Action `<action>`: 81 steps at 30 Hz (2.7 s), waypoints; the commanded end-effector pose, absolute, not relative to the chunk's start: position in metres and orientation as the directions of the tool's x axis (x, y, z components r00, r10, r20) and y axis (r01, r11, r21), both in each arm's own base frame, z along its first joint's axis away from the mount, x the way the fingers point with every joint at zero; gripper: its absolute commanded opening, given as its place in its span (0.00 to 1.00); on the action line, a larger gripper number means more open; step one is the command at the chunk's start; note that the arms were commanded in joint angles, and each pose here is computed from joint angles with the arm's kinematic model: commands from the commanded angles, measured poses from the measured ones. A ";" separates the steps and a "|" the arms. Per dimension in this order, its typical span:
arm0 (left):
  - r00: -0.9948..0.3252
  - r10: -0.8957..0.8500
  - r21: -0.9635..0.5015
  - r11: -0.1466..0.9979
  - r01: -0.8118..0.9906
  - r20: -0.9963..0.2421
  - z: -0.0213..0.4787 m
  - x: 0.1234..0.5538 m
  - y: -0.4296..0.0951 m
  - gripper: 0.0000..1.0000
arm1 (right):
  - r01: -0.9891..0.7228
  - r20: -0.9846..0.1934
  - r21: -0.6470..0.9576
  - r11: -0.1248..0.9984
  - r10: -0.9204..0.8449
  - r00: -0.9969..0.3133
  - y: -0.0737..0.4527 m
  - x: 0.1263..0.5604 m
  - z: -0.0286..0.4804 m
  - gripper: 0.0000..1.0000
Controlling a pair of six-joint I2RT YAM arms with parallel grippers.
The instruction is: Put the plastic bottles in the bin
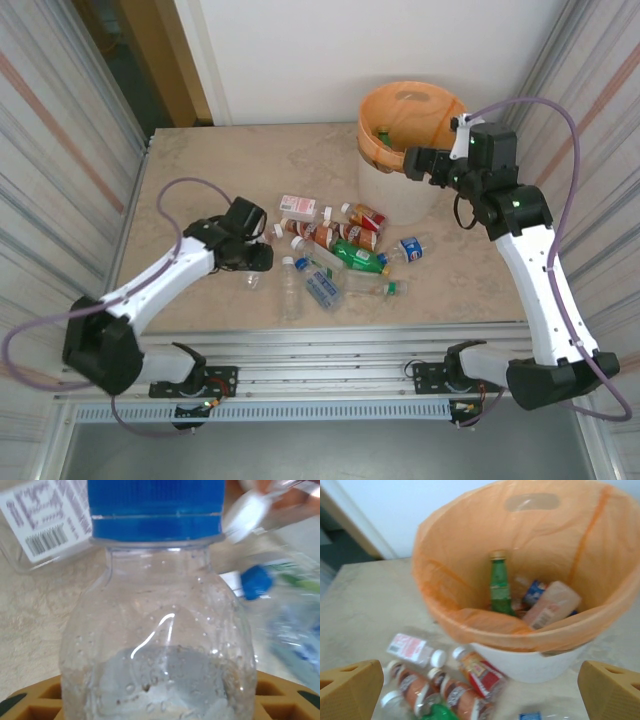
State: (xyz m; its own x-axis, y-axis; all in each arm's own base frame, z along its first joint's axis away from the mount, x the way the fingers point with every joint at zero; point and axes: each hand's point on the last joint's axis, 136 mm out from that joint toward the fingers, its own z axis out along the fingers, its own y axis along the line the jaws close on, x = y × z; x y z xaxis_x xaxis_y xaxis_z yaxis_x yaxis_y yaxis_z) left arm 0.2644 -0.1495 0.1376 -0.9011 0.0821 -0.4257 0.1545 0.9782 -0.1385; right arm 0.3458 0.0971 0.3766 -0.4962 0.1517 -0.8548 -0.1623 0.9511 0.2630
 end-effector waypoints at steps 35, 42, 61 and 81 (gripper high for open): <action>-0.443 0.017 -0.395 0.426 0.814 -0.896 0.324 0.259 -0.317 0.44 | -0.711 -0.751 0.566 0.418 -0.095 -0.654 0.320 0.295 0.358 0.55; -0.447 0.010 -0.393 0.458 0.797 -0.894 0.323 0.263 -0.314 0.44 | -0.698 -0.739 0.569 0.435 -0.103 -0.666 0.323 0.299 0.353 0.21; -0.358 -0.120 -0.355 0.601 0.717 -0.926 0.355 0.244 -0.254 0.99 | -0.627 -0.879 0.413 0.661 0.108 -0.465 0.236 0.350 0.458 0.00; -0.462 -0.130 -0.368 0.801 0.473 -0.877 0.297 0.249 -0.200 0.99 | -0.235 -0.899 0.308 0.922 0.201 -0.389 0.094 0.514 0.459 0.00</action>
State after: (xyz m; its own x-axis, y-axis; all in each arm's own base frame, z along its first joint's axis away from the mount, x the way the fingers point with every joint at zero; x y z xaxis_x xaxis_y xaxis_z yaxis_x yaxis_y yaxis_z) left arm 0.2488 -0.2098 0.3087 -0.4289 -0.1221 -0.8951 0.5311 0.7674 -0.3592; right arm 0.5055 0.1006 0.4833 -0.3308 0.2349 -0.9140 -0.2804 0.9003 0.3329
